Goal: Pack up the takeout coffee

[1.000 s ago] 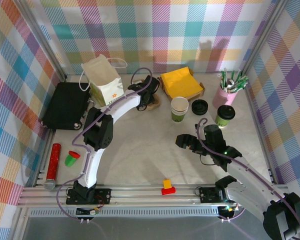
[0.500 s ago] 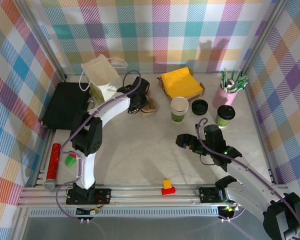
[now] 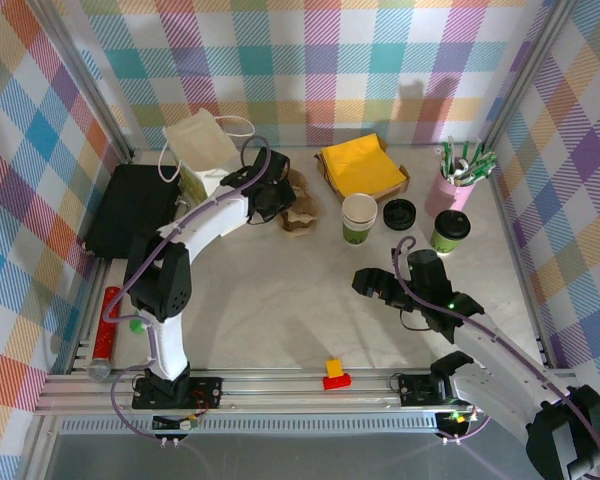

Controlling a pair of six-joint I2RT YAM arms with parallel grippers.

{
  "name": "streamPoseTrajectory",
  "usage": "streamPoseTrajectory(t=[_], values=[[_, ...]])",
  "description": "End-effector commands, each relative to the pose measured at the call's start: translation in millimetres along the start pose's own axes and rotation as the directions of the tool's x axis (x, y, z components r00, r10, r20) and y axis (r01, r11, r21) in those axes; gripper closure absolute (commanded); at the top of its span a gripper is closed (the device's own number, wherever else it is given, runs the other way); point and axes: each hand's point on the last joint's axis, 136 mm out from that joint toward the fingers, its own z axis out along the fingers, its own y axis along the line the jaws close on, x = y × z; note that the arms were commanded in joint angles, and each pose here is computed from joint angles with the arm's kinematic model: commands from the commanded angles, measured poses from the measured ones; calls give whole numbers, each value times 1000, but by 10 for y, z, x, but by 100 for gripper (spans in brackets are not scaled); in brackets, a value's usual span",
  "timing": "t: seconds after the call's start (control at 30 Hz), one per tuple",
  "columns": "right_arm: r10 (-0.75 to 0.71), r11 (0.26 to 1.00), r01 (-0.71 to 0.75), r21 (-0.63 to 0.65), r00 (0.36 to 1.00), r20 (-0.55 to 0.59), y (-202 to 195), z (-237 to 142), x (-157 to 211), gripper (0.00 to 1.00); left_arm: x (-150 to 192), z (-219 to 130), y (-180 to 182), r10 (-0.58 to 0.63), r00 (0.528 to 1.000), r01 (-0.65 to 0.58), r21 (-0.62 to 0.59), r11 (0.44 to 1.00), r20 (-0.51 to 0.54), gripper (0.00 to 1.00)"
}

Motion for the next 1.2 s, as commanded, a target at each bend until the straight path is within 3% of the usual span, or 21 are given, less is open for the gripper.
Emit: streamPoseTrajectory(t=[0.0,0.43,0.63,0.83,1.17], values=[[-11,1000,12,-22,999,38,126,-74,-109,9,-108,-249,-126,35,999,-36,50,998,21,100],[-127,991,130,-39,989,76,382,-331,-250,10,8,-1049,-232,226,974,-225,105,969,2,100],[-314,944,324,-68,942,119,937,-760,-542,9,258,-1427,-229,336,939,-321,161,933,-75,100],[-429,890,436,-136,900,79,1478,-1012,-744,13,529,-1811,-143,423,897,-390,220,894,-130,100],[-600,793,592,-144,800,-20,2018,-866,-912,19,1063,-2328,105,550,809,-458,363,812,-209,100]])
